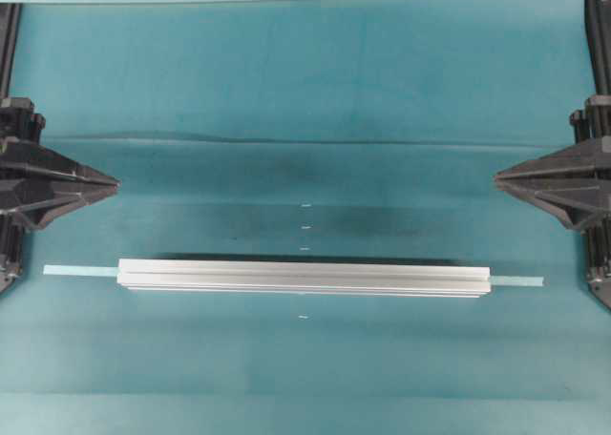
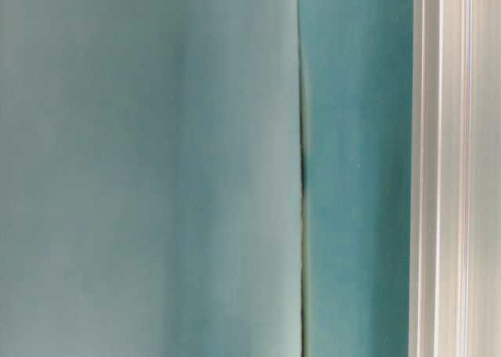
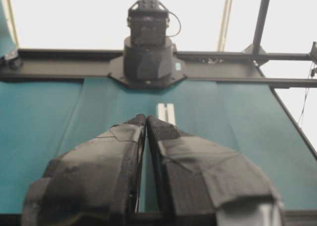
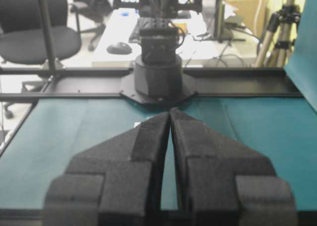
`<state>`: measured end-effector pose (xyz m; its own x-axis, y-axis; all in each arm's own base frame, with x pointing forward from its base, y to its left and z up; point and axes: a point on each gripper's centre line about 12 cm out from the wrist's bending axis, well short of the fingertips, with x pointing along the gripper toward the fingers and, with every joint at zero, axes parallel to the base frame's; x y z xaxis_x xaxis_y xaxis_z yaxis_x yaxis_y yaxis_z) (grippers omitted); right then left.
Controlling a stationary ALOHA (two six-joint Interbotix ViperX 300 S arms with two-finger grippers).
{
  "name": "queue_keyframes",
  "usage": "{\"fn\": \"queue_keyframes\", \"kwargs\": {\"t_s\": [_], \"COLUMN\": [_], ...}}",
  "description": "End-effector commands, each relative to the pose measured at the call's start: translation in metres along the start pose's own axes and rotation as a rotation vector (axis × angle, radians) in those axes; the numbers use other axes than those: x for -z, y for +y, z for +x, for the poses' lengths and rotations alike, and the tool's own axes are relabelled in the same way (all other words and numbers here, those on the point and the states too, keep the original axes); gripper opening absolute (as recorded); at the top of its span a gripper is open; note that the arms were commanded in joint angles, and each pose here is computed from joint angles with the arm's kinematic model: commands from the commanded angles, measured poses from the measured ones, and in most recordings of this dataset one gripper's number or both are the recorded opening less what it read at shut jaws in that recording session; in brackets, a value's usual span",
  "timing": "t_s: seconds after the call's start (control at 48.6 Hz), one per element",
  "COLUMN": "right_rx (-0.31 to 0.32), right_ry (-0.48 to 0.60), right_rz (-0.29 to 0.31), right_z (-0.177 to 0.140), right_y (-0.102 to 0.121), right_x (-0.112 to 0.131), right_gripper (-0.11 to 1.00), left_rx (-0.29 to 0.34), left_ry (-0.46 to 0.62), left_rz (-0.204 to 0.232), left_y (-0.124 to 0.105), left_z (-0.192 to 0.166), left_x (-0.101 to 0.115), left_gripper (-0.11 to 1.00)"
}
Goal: Lift the metal rail with both hands and move it towards you.
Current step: 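Move both grippers inward toward the two ends of the silver rail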
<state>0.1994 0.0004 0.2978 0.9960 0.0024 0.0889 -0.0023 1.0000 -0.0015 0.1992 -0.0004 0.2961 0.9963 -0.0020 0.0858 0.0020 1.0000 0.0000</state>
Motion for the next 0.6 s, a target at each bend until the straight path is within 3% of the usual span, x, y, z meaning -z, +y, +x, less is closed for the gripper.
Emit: {"fn": "queue_keyframes", "kwargs": {"t_s": [0.0, 0.041, 0.123, 0.288, 0.452, 0.576], "right_rx": [0.0, 0.008, 0.023, 0.028, 0.076, 0.089], "right_ry": [-0.021, -0.008, 0.073, 0.368, 0.611, 0.816], "right_rz": [0.047, 0.092, 0.188, 0.217, 0.353, 0.368], "right_z": [0.002, 0.003, 0.006, 0.01, 0.022, 0.032], "right_y": [0.0, 0.0, -0.002, 0.0, 0.0, 0.004], "right_x": [-0.009, -0.011, -0.013, -0.006, -0.001, 0.014], "right_gripper": [0.14, 0.12, 0.0, -0.04, -0.04, -0.04], "left_rx": [-0.006, -0.007, -0.01, -0.015, -0.022, -0.029], "left_ry": [0.047, 0.089, 0.184, 0.33, 0.435, 0.544], "left_rz": [-0.035, -0.046, -0.078, -0.089, -0.088, -0.086], "left_y": [0.001, 0.001, 0.001, 0.0, 0.0, 0.0], "left_z": [0.01, 0.013, 0.019, 0.026, 0.035, 0.044], "left_x": [-0.007, -0.008, -0.011, -0.023, -0.027, -0.018], "left_gripper": [0.14, 0.13, -0.01, -0.06, -0.06, -0.06]}}
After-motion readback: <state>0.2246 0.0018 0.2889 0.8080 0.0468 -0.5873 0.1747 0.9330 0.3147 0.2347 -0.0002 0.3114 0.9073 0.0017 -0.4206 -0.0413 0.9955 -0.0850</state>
